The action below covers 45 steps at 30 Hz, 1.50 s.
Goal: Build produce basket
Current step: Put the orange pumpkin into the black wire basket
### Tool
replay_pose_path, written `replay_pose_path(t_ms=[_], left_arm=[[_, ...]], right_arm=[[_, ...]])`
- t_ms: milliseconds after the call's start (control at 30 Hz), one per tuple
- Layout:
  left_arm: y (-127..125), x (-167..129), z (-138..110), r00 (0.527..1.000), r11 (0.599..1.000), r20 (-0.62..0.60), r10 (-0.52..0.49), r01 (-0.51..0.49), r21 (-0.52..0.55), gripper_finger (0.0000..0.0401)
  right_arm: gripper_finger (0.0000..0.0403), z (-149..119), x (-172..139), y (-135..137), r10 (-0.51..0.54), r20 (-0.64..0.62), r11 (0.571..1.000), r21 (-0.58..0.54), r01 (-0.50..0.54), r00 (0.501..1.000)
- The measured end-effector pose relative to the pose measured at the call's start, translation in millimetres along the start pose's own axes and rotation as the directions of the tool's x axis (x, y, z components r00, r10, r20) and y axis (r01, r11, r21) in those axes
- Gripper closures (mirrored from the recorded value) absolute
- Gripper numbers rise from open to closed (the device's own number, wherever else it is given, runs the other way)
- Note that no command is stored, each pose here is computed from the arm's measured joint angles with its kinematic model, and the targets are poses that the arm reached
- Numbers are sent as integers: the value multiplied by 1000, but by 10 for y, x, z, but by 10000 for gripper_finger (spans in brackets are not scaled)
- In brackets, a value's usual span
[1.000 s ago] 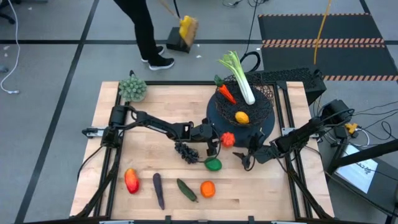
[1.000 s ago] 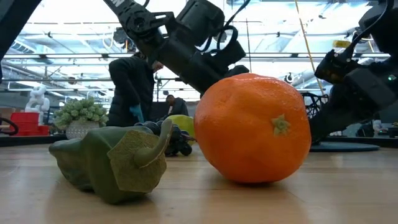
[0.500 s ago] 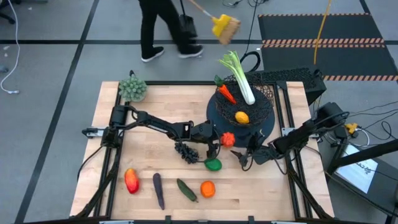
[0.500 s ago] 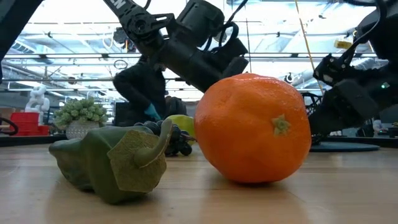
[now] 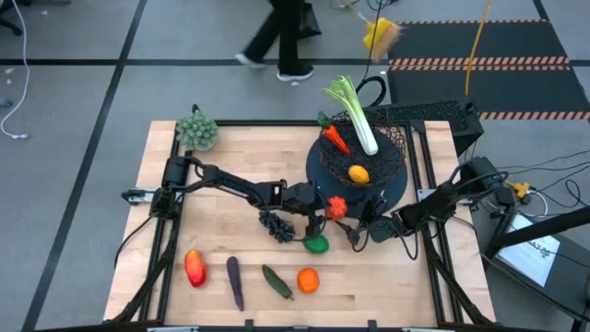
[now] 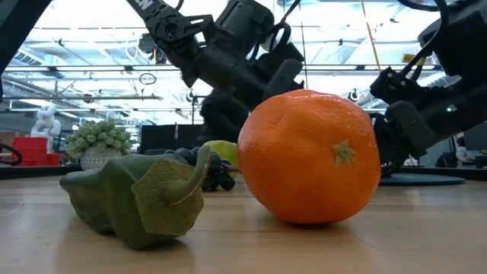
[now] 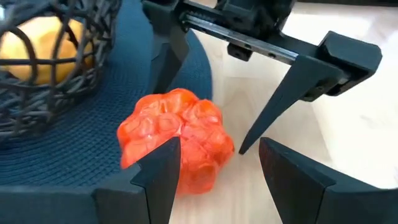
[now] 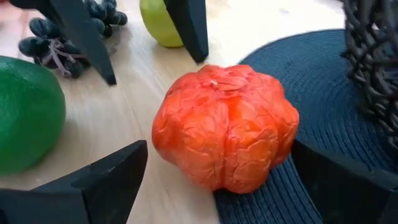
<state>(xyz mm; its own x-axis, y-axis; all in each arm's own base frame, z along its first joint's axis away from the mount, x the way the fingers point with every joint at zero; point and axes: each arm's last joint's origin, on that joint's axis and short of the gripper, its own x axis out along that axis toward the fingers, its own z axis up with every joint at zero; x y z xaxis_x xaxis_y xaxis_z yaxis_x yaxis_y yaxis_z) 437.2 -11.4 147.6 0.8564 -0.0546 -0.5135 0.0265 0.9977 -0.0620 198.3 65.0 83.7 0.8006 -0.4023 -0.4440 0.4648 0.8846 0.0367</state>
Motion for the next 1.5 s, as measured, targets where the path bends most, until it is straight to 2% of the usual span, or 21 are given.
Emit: replay_pose_path(t_ms=[133, 333, 500, 733, 833, 1000, 1267, 1500], left_arm=[[-1, 0, -4, 1000, 1000, -4, -2, 2, -2, 183], [2, 0, -21, 1000, 1000, -22, 0, 0, 7, 183], [-15, -190, 151, 1000, 1000, -16, -1, 2, 16, 183], [-47, -736, 465, 998, 1000, -69, 11, -9, 23, 183], [-57, -876, 511, 995, 1000, -95, 13, -11, 22, 183], [-113, -975, 495, 987, 998, -149, 62, -57, 36, 183], [-207, -1158, 513, 970, 986, -187, 157, -144, 81, 183], [-244, -1242, 553, 969, 983, -173, 179, -167, 80, 183]], right_arm=[[19, -2, 42, 24, -7, -5, 1000, -3, 7, 1000], [77, -18, 71, 21, -17, -11, 1000, 22, 18, 1000], [103, 9, 58, 25, -7, -4, 999, 31, 7, 1000], [104, 120, 5, 55, 67, 19, 997, 30, -68, 998], [104, 171, -19, 61, 82, 39, 995, 45, -84, 996], [104, 226, -49, 103, 170, 50, 984, 52, -173, 984], [104, 403, -126, 137, 237, 147, 967, 63, -248, 960], [104, 687, -320, 78, 238, 275, 968, 15, -252, 932]])
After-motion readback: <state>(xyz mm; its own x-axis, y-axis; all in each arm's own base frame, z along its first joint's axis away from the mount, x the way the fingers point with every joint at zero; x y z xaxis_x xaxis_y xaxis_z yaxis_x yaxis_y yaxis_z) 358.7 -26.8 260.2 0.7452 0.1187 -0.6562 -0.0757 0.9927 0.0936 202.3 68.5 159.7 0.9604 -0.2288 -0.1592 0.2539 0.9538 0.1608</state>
